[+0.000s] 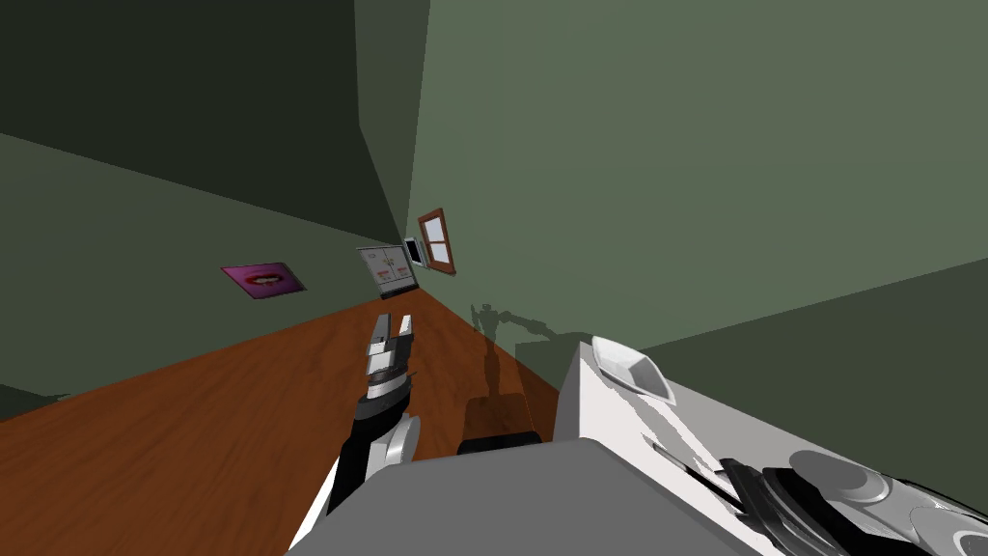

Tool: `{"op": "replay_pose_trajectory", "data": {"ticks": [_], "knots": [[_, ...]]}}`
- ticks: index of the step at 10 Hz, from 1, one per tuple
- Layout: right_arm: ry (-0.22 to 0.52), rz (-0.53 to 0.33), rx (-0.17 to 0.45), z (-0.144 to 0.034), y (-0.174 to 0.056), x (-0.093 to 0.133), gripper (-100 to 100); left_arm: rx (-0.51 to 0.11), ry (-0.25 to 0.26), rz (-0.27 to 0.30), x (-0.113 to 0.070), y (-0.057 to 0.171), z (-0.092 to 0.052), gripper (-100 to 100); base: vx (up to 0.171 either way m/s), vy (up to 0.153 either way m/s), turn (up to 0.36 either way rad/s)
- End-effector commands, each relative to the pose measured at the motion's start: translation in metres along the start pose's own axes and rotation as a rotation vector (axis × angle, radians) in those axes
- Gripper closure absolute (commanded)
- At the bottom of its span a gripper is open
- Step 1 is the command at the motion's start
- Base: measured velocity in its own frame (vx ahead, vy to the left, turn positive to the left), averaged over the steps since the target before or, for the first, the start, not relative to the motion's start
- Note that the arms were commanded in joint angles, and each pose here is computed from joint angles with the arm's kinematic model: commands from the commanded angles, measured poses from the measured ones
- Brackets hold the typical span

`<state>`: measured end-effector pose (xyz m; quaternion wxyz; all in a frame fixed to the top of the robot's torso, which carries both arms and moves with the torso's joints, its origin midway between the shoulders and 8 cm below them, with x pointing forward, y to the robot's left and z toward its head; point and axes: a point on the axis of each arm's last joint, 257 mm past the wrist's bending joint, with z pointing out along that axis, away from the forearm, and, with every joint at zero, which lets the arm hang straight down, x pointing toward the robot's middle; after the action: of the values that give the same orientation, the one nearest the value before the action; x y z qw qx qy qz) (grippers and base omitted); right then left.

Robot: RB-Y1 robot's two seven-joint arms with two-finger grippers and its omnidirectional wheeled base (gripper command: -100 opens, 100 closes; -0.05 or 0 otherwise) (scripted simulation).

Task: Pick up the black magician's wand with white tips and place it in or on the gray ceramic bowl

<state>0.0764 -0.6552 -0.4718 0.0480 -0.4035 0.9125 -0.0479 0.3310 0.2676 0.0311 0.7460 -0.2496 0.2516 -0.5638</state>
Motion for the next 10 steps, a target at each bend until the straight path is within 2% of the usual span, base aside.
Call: {"op": "replay_pose_trajectory", "data": {"ticks": [1,4,5,6,7,8,9,10], "knots": [[0.0,0.0,0.0,0.0,0.0,0.0,100,0.0,0.0,0.0,0.0,0.0,0.0,0,0.0,0.0,0.0],[0.0,0.0,-0.001,0.0,0.0,0.0,100,0.0,0.0,0.0,0.0,0.0,0.0,0,0.0,0.0,0.0],[0.0,0.0,-0.001,0.0,0.0,0.0,0,0.0,0.0,0.0,0.0,0.0,0.0,0,0.0,0.0,0.0],[-0.002,-0.005,0.001,-0.009,-0.008,0.0,100,0.0,0.0,0.0,0.0,0.0,0.0,0,-0.003,0.023,-0.075],[-0.003,-0.011,0.002,-0.015,-0.014,0.0,100,0.0,0.0,0.0,0.0,0.0,0.0,0,-0.016,0.054,-0.069],[-0.001,-0.008,0.004,-0.011,-0.01,0.001,100,0.0,0.0,0.0,0.0,0.0,0.0,0,-0.009,0.026,-0.014],[-0.002,-0.009,0.002,-0.012,-0.01,0.001,0,0.0,0.0,0.0,0.0,0.0,0.0,0,0.0,0.0,0.0],[0.003,-0.01,0.037,-0.027,-0.033,0.003,100,0.0,0.0,0.0,0.0,0.0,0.0,0,-0.021,0.043,0.035]]}}
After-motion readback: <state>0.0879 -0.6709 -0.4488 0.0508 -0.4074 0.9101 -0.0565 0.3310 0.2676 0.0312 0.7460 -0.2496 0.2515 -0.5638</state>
